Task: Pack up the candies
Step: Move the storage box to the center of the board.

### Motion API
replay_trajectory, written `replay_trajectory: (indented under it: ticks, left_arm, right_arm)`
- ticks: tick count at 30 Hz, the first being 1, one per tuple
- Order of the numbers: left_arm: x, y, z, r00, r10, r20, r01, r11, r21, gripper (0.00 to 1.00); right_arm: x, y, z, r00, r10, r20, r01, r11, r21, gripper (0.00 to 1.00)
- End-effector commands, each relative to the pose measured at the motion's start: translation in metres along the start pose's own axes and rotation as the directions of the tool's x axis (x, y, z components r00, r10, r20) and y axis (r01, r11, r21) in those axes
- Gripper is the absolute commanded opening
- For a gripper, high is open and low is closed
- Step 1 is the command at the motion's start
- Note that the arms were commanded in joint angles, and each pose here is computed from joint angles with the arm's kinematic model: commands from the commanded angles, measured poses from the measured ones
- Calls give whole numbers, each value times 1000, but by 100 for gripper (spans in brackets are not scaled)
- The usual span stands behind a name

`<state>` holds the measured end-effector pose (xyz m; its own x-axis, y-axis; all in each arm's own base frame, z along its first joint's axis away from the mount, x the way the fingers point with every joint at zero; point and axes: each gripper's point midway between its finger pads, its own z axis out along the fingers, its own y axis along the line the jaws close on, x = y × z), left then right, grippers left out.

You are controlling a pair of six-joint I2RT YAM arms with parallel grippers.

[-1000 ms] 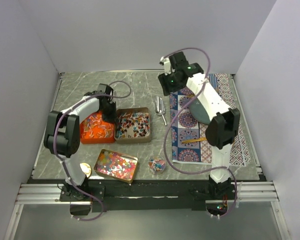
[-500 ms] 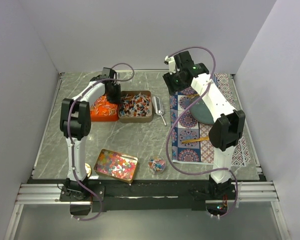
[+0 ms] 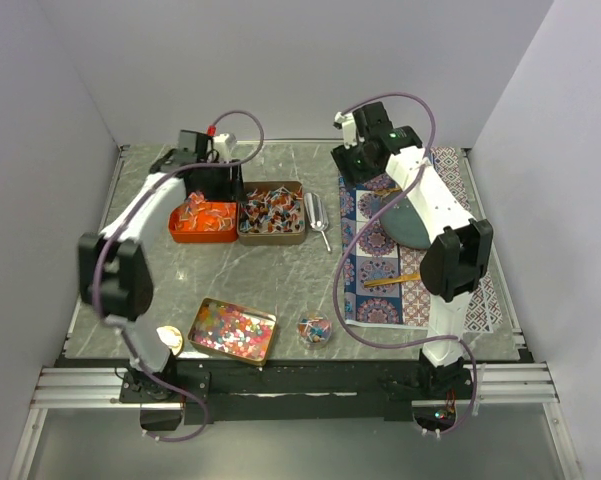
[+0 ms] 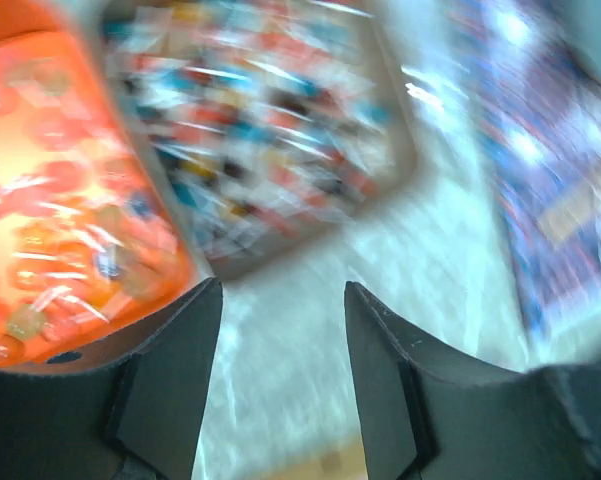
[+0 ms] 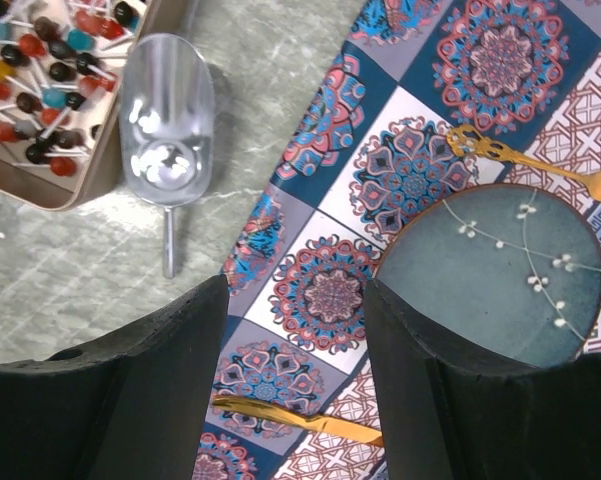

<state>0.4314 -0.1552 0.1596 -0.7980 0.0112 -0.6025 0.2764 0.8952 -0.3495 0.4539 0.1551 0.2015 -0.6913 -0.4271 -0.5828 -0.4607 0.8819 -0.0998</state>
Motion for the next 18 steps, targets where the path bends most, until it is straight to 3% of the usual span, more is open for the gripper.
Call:
replay_trajectory:
  ticks: [1, 2, 3, 4, 7, 10, 11, 14, 18]
  left_arm:
    - [84, -54, -61, 919, 363, -154, -272, 866, 419, 58]
    - [100, -57, -67, 895, 406, -184, -279, 832, 479, 65]
    - [113, -53, -72, 845, 507, -172, -357, 773, 524, 66]
    - [141, -50, -85, 816, 516, -260, -304, 766, 566, 66]
    - [179, -45, -99, 708, 655, -264, -350, 650, 674, 65]
    - [195, -36, -97, 606, 767, -210, -473, 560, 680, 65]
    - [187, -39, -90, 566, 814, -130, -575, 503, 646, 65]
    - [188, -41, -76, 477, 877, -61, -697, 419, 582, 65]
    - [211, -54, -66, 420, 907, -37, -714, 355, 604, 65]
  right_arm:
    - [-6, -14, -24, 999, -10, 53, 9, 999, 34, 64]
    - [-4, -14, -25, 999, -11, 51, 10, 1000, 29, 64]
    - [-4, -14, -26, 999, -13, 49, 12, 1000, 28, 64]
    - [-3, -14, -26, 999, -11, 50, 10, 1000, 25, 64]
    - [-5, -8, -33, 998, -14, 65, 15, 1000, -1, 65]
    - [-6, -11, -39, 997, -21, 76, 20, 1000, 13, 66]
    - [-5, -11, -41, 997, -24, 77, 23, 1000, 18, 66]
    - [-2, -13, -48, 996, -34, 79, 32, 999, 28, 66]
    - [4, -13, -55, 996, -44, 78, 42, 999, 32, 66]
